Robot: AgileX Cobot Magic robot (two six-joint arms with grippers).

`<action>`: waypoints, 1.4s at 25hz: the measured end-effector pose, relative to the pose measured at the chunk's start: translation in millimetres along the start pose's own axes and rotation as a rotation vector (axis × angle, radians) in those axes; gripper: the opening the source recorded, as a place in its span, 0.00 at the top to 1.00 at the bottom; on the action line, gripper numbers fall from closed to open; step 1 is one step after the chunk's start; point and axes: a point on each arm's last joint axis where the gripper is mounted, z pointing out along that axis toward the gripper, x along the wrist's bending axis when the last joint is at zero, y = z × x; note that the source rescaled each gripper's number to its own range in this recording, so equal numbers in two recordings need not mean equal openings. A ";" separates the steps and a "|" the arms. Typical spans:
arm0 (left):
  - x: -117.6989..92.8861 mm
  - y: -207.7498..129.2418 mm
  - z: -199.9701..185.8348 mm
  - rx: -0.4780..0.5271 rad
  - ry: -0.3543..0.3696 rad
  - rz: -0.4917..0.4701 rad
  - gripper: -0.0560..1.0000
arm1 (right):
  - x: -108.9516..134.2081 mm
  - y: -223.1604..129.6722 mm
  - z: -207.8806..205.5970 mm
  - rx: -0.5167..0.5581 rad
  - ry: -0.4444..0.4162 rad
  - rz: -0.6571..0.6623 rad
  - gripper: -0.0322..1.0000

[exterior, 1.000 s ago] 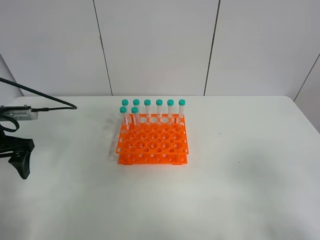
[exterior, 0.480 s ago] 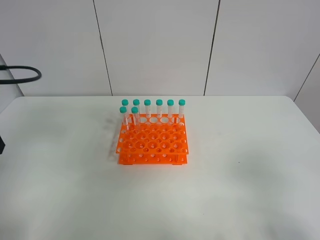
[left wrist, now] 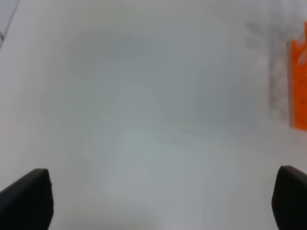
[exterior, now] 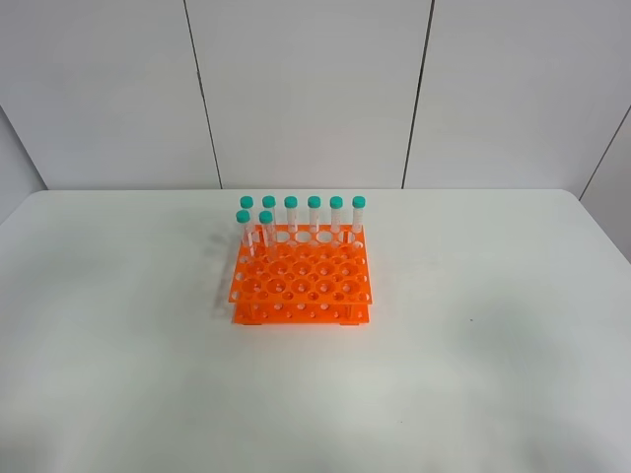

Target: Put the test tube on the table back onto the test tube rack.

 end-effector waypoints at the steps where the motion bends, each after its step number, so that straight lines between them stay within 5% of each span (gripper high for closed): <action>1: 0.3 -9.1 2.1 -0.026 -0.002 0.000 0.00 | 0.0 0.0 0.0 0.000 0.000 0.000 0.44; 9: -0.5 -70.3 20.9 -0.056 -0.038 -0.018 0.00 | 0.0 0.0 0.0 0.000 0.000 0.000 0.44; 35: 2.9 -104.9 -3.4 -0.185 -0.039 -0.020 0.00 | 0.0 0.0 0.0 0.000 0.000 0.000 0.44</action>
